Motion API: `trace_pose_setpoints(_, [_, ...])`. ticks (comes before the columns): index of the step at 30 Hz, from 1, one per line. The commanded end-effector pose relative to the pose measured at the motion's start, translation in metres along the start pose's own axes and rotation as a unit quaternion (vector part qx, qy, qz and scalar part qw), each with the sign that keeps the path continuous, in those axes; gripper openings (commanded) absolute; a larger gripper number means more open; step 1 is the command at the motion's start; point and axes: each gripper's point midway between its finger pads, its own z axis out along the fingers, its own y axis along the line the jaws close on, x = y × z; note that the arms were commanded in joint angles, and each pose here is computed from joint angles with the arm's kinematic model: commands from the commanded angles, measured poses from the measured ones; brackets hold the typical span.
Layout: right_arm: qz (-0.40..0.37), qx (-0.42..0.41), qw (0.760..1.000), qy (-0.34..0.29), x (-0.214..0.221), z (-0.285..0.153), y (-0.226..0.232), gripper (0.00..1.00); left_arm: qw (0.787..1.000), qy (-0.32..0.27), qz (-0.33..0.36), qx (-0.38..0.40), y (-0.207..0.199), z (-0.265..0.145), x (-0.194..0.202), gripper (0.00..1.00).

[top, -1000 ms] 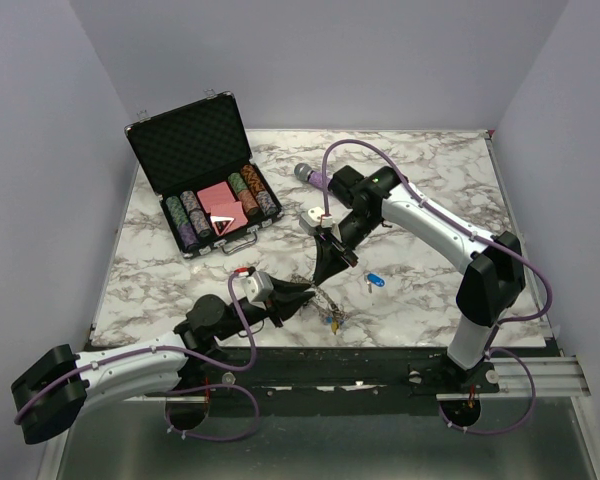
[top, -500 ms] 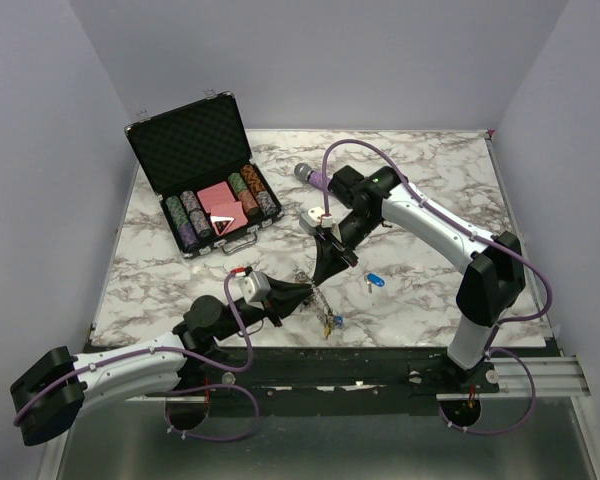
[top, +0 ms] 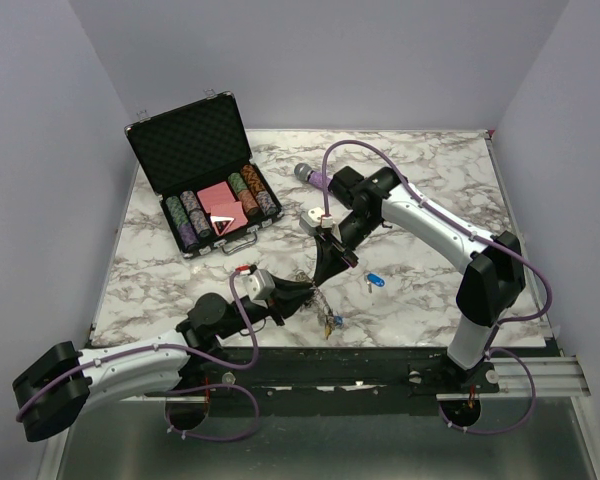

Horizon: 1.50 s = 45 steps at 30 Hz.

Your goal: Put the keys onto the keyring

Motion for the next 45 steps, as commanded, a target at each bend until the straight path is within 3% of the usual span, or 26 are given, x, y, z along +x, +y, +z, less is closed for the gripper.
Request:
trace_pose_setpoints(1, [0.014,-0.017,0.999,-0.033,-0.015,0.000,0.018,0.00,1.000,-0.022,0.004,0.011,-0.005,0.008,-0.018,0.26])
trace_pose_setpoints(12, [0.012,-0.017,0.999,-0.034,-0.016,0.000,0.018,0.00,1.000,-0.020,0.001,-0.005,0.000,0.011,-0.018,0.20])
trace_pose_setpoints(15, [0.013,-0.017,0.999,-0.035,-0.016,0.001,0.019,0.00,1.000,-0.016,-0.001,-0.015,0.004,0.012,-0.017,0.14])
trace_pose_setpoints(18, [0.013,-0.018,0.999,-0.036,-0.017,0.001,0.019,0.00,0.999,-0.010,0.000,-0.033,0.010,0.013,-0.016,0.00])
trace_pose_setpoints(21, [0.016,-0.016,0.999,-0.037,-0.017,0.001,0.018,0.00,0.999,-0.010,0.003,-0.051,0.016,0.011,-0.016,0.00])
trace_pose_setpoints(28, [0.041,0.002,0.999,-0.033,-0.013,0.001,0.009,0.15,0.999,-0.026,0.017,-0.045,0.015,0.003,-0.019,0.00])
trace_pose_setpoints(45, [0.052,0.010,0.998,-0.025,-0.003,0.003,0.008,0.23,0.997,-0.065,0.000,-0.037,0.010,-0.007,-0.027,0.00])
